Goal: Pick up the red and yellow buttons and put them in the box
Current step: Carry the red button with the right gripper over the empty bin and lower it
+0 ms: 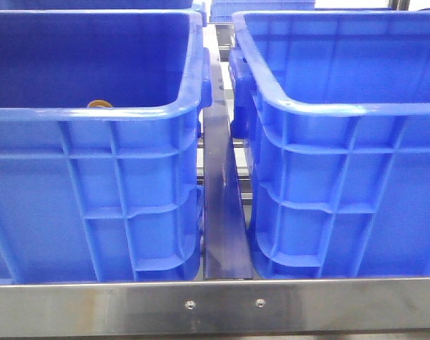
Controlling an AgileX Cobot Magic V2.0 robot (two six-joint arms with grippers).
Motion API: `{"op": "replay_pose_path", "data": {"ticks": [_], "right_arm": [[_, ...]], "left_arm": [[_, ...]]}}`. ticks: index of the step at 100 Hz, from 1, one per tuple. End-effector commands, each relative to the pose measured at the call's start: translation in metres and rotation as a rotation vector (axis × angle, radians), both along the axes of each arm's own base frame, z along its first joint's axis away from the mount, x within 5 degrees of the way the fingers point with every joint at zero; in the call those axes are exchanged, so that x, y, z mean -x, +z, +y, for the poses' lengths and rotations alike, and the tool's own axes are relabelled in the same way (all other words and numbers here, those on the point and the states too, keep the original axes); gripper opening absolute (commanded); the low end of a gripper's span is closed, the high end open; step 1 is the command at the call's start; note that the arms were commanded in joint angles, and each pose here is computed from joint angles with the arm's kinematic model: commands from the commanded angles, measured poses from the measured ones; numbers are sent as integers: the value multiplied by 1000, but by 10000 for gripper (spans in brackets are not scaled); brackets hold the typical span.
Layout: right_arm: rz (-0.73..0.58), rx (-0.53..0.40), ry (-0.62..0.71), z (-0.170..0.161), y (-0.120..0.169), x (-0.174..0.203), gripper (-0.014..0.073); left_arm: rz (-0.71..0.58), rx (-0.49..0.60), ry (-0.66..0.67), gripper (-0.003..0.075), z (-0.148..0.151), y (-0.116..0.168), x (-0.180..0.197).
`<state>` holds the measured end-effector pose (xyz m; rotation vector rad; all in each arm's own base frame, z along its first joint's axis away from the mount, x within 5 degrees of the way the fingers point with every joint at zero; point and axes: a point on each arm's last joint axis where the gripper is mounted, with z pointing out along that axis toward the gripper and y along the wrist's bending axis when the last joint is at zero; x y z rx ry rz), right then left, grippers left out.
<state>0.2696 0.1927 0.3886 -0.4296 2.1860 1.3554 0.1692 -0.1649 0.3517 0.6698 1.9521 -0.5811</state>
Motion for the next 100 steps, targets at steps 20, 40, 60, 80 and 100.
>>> {"op": "replay_pose_path", "data": {"ticks": [20,40,60,80,100], "right_arm": [[-66,-85,-1,-1,27,9,349],[-65,-87,-1,-1,27,9,255],[-61,-87,7,-1,27,10,255],[-61,-86,7,-1,27,9,255],[-130,-57,7,-4,28,8,255]], "left_arm": [[-93,97,1,-20,1,22,2],[-93,97,1,-20,1,22,2],[-95,95,1,33,1,22,2],[-91,91,0,382,1,21,2],[-89,90,0,501,1,21,3]]}}
